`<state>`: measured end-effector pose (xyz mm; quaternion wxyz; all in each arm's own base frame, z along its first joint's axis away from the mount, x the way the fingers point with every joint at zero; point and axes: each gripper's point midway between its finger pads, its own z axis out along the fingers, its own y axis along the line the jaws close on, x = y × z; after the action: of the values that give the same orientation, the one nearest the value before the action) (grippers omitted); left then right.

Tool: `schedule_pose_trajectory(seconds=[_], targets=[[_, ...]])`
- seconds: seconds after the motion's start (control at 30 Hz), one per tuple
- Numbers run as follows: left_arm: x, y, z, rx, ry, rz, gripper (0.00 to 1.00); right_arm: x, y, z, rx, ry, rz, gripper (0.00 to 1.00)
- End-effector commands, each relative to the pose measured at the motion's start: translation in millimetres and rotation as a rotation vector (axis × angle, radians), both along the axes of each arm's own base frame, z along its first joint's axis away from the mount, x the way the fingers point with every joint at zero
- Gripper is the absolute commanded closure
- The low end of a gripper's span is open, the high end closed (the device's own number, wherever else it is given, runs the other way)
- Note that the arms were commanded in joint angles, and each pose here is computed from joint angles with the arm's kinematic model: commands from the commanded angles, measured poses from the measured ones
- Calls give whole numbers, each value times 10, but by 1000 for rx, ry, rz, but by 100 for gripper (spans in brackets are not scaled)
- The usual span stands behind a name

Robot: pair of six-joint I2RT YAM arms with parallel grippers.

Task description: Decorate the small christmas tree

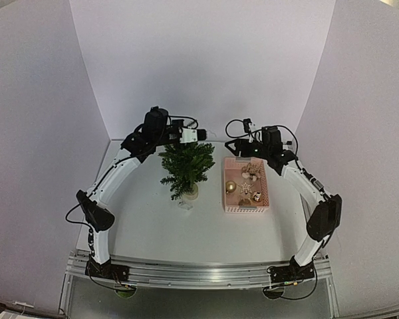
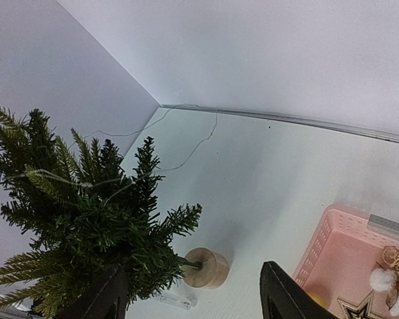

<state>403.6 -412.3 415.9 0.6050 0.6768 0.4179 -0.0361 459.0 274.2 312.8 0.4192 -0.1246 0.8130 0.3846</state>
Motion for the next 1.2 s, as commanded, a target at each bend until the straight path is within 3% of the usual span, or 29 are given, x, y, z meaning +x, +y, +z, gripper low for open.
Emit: schedule_pose_trajectory(seconds=[0.0, 0.53, 0.87, 1.17], targets=[[-389, 100, 37, 65, 22, -34, 100, 49, 35, 11, 26, 11, -13, 34], [-737, 428, -555, 299, 118, -25, 100, 64, 80, -6, 33, 17, 7, 33], [-767, 698, -255, 247, 147, 92, 100, 108, 131, 42, 48, 13, 25, 32], [-346, 1173, -429, 204, 234, 250, 100, 81, 240, 62, 74, 24, 84, 32]])
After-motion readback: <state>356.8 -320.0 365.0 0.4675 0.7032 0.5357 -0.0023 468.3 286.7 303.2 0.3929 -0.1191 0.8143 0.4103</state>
